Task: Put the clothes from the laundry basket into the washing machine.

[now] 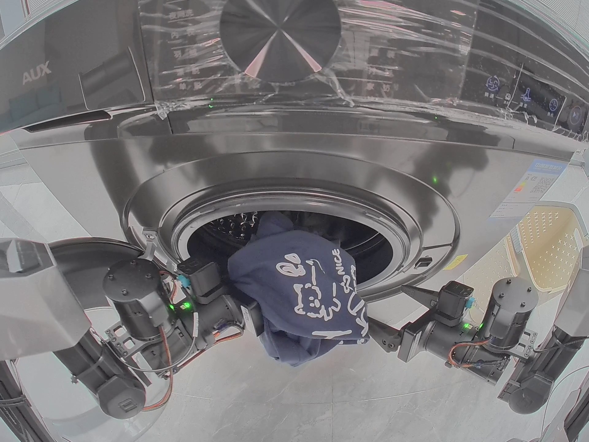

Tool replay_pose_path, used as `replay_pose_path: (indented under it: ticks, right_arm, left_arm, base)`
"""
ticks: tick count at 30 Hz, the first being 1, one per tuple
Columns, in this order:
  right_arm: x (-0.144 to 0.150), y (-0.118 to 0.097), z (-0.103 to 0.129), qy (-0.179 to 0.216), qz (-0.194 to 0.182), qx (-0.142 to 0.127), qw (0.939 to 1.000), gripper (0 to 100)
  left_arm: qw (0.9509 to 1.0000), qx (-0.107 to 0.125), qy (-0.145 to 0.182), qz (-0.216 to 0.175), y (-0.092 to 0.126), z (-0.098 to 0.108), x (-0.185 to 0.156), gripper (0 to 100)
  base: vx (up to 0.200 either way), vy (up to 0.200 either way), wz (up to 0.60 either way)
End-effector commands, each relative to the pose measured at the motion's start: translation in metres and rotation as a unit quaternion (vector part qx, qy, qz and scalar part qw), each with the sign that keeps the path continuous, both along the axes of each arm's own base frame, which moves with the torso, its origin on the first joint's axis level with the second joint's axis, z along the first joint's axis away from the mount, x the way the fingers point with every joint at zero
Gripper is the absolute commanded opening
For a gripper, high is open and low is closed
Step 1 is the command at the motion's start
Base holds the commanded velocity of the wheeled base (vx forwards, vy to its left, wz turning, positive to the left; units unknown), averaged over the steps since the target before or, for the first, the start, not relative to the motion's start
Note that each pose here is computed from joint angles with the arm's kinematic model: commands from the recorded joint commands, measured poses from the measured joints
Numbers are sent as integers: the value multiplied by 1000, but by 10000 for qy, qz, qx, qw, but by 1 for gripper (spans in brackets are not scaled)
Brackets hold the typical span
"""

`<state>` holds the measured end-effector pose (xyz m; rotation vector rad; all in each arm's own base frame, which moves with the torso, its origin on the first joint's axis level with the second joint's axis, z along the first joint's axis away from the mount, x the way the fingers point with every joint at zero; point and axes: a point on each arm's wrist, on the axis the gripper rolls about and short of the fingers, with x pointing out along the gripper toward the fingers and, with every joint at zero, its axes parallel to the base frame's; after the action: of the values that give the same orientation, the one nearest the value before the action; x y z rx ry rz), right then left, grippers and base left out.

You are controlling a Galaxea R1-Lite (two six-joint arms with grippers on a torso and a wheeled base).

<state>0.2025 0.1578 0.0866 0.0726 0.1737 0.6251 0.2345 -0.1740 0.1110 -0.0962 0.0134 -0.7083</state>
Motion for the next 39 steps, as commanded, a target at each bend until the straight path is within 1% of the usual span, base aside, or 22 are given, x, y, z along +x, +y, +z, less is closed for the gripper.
replay_pose_path:
  ticks: [1,3,6,8,9,12,15,16,18,20,23,26,27,30,32,34,36,37,39]
  right_arm:
    - [-2,1,2,-32,42,27,10000,100]
    - [-3,1,4,-66,51,44,10000,100]
    - [-4,1,6,-90,59,63,9999,100]
    - [-4,0,7,-108,59,78,9999,100]
    - [-4,0,7,-119,60,76,9999,100]
    - [-5,1,8,-131,75,86,9998,100]
    - [-6,2,9,-143,98,95,9998,100]
    - [-7,1,10,-161,98,110,9998,100]
    - [-7,1,10,-155,98,105,9998,100]
    - [-9,0,8,-105,107,57,9999,100]
    - [-13,0,4,-26,169,-16,9999,100]
    - [-15,1,1,23,201,-66,9998,100]
    - [-19,2,-1,70,278,-104,9995,100]
    - [-23,3,-4,141,364,-175,9991,100]
    - [-25,4,-6,169,395,-201,9989,100]
    - [-30,7,-7,217,507,-227,9982,100]
    - [-31,7,-8,222,530,-232,9981,100]
    - [-32,7,-9,244,538,-254,9979,100]
    - [-33,8,-9,249,561,-259,9978,100]
  left_arm:
    - [9992,372,102,139,-22,-31,22,0]
    - [9991,375,129,116,-25,-34,24,0]
    - [9991,357,117,201,-35,-43,37,0]
    - [9984,219,-1,518,-44,-45,55,0]
    - [9980,150,-82,604,-47,-45,62,0]
    - [9968,-105,-280,736,-60,-45,83,0]
    - [9961,-202,-379,768,-71,-51,99,0]
    - [9954,-277,-466,784,-75,-51,107,0]
    - [9936,-394,-597,875,-78,-50,123,0]
    - [9916,-457,-673,1005,-77,-49,134,0]
    - [9883,-563,-802,1171,-75,-44,148,0]
    - [9872,-613,-841,1207,-74,-40,153,0]
    - [9845,-695,-904,1332,-71,-32,159,0]
    - [9802,-826,-1024,1477,-70,-19,169,0]
    - [9793,-849,-1055,1507,-70,-16,173,0]
    - [9768,-932,-1154,1542,-72,-3,181,0]
    - [9763,-950,-1178,1549,-72,-2,183,0]
    - [9741,-1007,-1239,1599,-73,5,187,0]
    - [9710,-1078,-1298,1693,-74,11,192,0]
  base:
    - [0,0,0]
    - [0,0,0]
    - [0,0,0]
    - [0,0,0]
    - [0,0,0]
    - [0,0,0]
    - [0,0,0]
    - [0,0,0]
    - [0,0,0]
    - [0,0,0]
    - [0,0,0]
    - [0,0,0]
    - [0,0,0]
    - [0,0,0]
    - [0,0,0]
    - [0,0,0]
    - [0,0,0]
    - [0,0,0]
    - [0,0,0]
